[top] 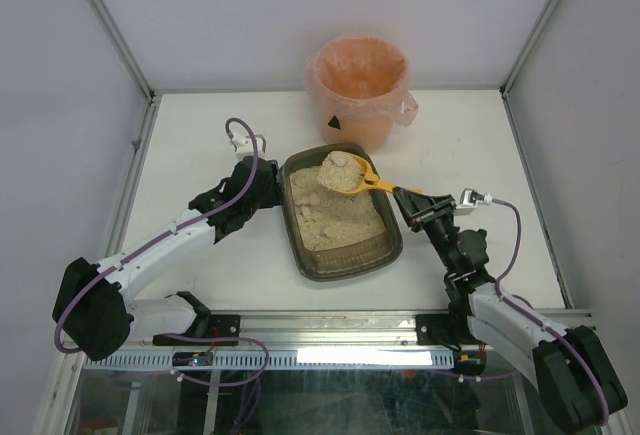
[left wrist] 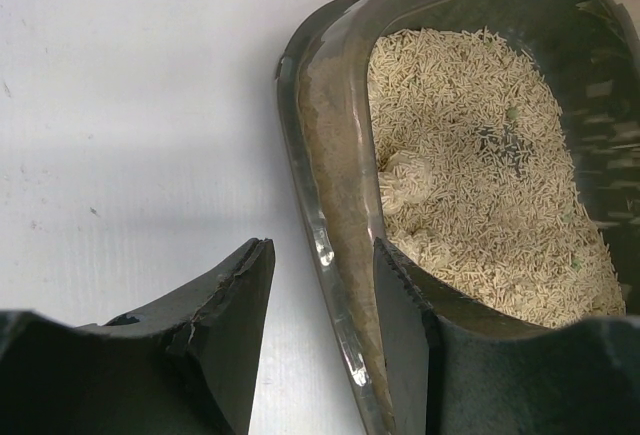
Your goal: Clean the litter box
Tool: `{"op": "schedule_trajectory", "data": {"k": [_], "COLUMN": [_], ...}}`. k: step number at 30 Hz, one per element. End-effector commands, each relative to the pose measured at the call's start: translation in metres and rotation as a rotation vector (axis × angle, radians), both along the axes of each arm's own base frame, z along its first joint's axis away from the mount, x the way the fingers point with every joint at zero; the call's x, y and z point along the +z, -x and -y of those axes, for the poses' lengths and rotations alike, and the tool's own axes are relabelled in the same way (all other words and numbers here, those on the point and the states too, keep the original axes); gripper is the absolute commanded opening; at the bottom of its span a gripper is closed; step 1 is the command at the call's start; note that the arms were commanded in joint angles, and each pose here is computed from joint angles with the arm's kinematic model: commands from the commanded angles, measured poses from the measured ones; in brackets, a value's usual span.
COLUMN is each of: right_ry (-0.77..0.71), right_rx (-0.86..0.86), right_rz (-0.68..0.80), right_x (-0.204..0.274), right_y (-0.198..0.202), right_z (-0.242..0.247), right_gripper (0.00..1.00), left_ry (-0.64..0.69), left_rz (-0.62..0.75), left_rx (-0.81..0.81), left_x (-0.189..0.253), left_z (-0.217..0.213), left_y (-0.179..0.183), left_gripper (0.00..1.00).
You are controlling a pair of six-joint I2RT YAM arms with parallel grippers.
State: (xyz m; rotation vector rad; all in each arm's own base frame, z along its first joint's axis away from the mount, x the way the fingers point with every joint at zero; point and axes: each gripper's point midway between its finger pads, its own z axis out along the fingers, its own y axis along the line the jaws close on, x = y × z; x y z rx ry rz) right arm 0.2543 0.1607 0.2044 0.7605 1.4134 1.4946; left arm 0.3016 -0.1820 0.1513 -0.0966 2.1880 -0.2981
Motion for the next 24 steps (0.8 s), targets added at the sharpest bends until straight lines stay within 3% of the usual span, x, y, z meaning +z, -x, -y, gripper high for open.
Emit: {"op": "schedule_trajectory", "data": {"k": [1,10,13,16,24], "right_ry": [-0.068,-0.097,-0.11,-0.094,-0.109], "right_rx": [0.001,0.057,0.016,0.063,0.007], "right_rz": [0.06,0.113,0.05,0.102,0.04], "right_x": [0.021,0.032,0.017,0.03,0.017], "right_y": [0.004,0.01,0.004,0.011,0.005], "right_z": [0.006,0.001,0.012,0.0,0.014], "right_gripper": [0.0,0.0,0.0,0.0,0.0], "left_ry": [0.058,0.057,0.054,0.058,0.056], "left_rz": [0.067,0.069,0.068,0.067,0.068], "left_rx": [0.003,0.009,0.004,0.009,0.015], "left_x": [0.028,0.027,0.028,0.027,0.025], "left_z": [0.007,0.006,0.007,0.006,0.005], "left_y": [-0.013,-0.013,-0.014,-0.013,-0.013], "left_gripper": [0.46,0.46,0.46,0.46,0.46]}}
